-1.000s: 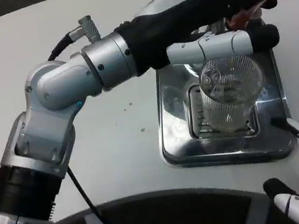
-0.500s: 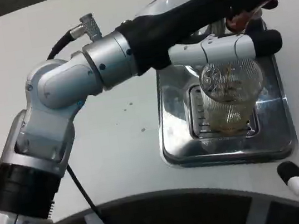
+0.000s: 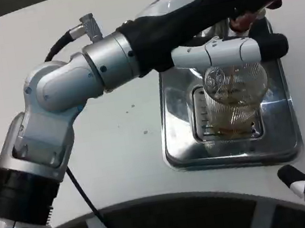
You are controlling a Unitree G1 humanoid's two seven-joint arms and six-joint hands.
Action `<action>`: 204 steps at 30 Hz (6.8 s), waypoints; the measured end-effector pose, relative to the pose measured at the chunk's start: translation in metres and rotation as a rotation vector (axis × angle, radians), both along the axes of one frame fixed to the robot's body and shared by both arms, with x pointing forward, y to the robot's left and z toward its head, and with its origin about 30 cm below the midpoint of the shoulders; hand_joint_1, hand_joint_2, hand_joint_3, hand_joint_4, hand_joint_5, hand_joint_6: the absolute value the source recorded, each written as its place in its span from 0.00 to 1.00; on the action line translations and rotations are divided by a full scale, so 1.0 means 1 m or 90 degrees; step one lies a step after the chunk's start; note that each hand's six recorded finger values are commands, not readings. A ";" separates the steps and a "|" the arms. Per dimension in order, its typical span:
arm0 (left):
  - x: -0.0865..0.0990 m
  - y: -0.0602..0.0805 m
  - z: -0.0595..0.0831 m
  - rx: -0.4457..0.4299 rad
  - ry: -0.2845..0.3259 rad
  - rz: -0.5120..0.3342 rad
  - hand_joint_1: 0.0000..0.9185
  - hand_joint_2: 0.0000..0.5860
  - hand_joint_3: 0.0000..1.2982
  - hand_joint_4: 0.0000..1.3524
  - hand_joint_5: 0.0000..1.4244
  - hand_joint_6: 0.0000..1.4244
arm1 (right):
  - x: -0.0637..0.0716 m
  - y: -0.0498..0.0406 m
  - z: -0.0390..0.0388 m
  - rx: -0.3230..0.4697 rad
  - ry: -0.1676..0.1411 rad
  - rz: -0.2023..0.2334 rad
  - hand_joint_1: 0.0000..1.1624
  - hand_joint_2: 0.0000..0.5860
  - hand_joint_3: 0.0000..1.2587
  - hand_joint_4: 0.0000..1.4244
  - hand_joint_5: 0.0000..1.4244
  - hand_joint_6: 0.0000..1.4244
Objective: Grasp the cup under the faucet to collect the drink, then remove the cup.
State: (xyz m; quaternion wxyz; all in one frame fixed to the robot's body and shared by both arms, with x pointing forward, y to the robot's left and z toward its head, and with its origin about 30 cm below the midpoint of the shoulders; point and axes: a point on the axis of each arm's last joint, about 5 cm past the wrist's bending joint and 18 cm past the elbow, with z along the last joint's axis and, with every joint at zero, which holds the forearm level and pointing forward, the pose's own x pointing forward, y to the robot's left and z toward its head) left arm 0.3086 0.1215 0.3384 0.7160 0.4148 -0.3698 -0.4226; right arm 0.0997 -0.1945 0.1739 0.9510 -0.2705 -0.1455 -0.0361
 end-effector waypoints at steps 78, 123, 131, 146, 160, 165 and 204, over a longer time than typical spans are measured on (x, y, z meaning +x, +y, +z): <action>-0.001 0.009 0.005 -0.005 -0.005 0.007 0.01 0.16 0.10 0.05 0.09 0.11 | 0.100 0.0514 -0.0240 0.094 -0.102 0.012 0.60 0.39 0.04 0.07 0.10 0.00; 0.003 0.008 0.008 0.006 -0.006 -0.004 0.01 0.16 0.11 0.06 0.10 0.11 | 0.124 0.0660 -0.0223 0.123 -0.090 0.005 0.60 0.39 0.03 0.06 0.09 0.00; 0.003 0.009 0.008 0.007 -0.006 -0.003 0.01 0.16 0.11 0.06 0.10 0.11 | 0.126 0.0679 -0.0221 0.124 -0.087 0.009 0.60 0.39 0.03 0.06 0.09 0.00; 0.004 0.008 0.009 0.019 -0.015 -0.002 0.01 0.16 0.11 0.06 0.10 0.11 | 0.128 0.0711 -0.0229 0.133 -0.086 0.001 0.59 0.39 0.03 0.07 0.10 0.00; 0.004 0.007 0.011 0.032 -0.032 0.000 0.01 0.16 0.11 0.06 0.10 0.11 | 0.131 0.0776 -0.0235 0.139 -0.080 0.002 0.59 0.40 0.04 0.08 0.11 0.00; 0.004 0.008 0.011 0.032 -0.031 0.000 0.01 0.16 0.12 0.06 0.10 0.11 | 0.132 0.0788 -0.0243 0.140 -0.079 -0.001 0.59 0.40 0.05 0.09 0.12 0.00; 0.005 0.011 0.010 0.034 -0.035 0.004 0.00 0.14 0.12 0.08 0.10 0.12 | 0.143 0.1007 -0.0322 0.163 -0.124 -0.079 0.62 0.42 0.22 0.25 0.28 0.08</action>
